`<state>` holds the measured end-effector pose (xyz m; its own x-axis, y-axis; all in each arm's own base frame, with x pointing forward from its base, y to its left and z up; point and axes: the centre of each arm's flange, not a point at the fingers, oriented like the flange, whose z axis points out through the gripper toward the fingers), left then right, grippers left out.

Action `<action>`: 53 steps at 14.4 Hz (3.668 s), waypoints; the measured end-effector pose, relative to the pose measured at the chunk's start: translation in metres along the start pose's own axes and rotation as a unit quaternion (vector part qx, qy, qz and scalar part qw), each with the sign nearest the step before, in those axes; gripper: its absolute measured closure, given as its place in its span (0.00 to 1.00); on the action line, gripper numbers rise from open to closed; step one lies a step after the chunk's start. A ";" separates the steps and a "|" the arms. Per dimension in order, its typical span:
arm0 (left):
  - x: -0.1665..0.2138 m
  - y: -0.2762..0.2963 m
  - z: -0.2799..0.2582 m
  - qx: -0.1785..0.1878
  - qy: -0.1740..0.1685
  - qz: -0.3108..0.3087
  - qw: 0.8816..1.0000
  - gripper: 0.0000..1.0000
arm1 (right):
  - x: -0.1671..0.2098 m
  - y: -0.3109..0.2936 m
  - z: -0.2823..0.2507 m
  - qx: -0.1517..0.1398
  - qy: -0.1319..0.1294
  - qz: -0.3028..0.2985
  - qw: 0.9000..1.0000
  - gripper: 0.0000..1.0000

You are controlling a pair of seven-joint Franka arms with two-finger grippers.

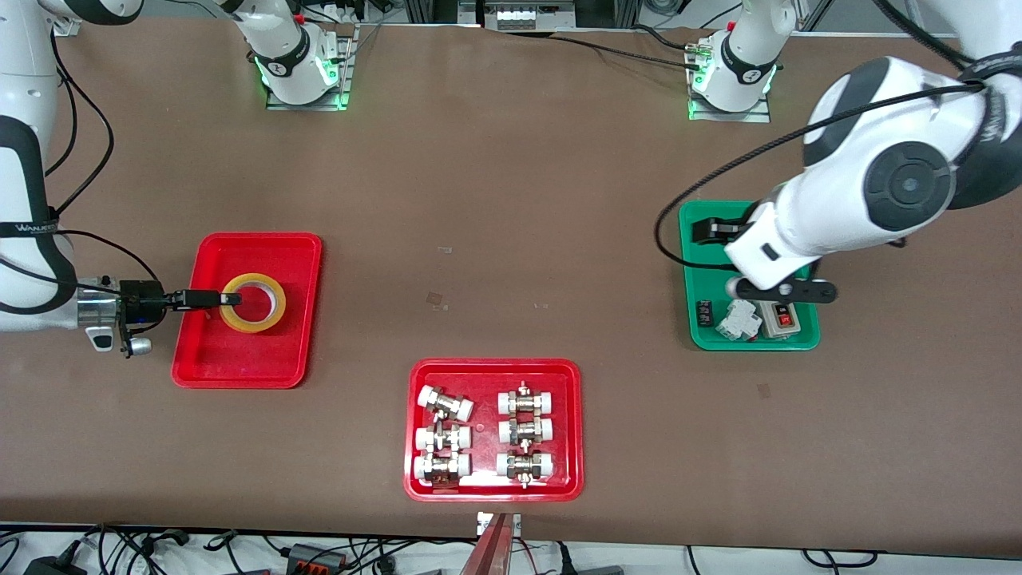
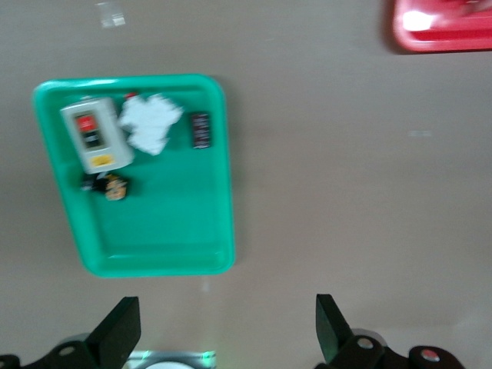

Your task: Left arm passes tape to right arm into tray

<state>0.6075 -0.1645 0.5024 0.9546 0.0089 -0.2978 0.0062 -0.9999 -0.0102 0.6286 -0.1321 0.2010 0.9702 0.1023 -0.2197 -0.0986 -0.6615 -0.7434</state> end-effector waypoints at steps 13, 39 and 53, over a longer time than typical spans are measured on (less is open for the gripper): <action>-0.022 -0.065 -0.076 0.019 0.138 -0.054 0.989 0.00 | 0.001 0.018 0.010 -0.041 -0.015 -0.031 0.999 0.08; -0.056 -0.142 -0.074 0.016 0.137 0.030 0.990 0.00 | 0.030 -0.045 0.044 -0.259 -0.096 -0.176 0.945 0.00; -0.059 -0.140 -0.073 0.009 0.130 0.031 0.991 0.00 | 0.007 -0.212 -0.048 -0.368 0.004 -0.077 0.927 0.00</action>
<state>0.5724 -0.0259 0.5910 0.9974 -0.0576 -0.0423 -0.0583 -0.9981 -0.0173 0.6675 -0.0268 0.3875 0.9620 0.2344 -0.1403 0.2162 -0.9672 -0.1336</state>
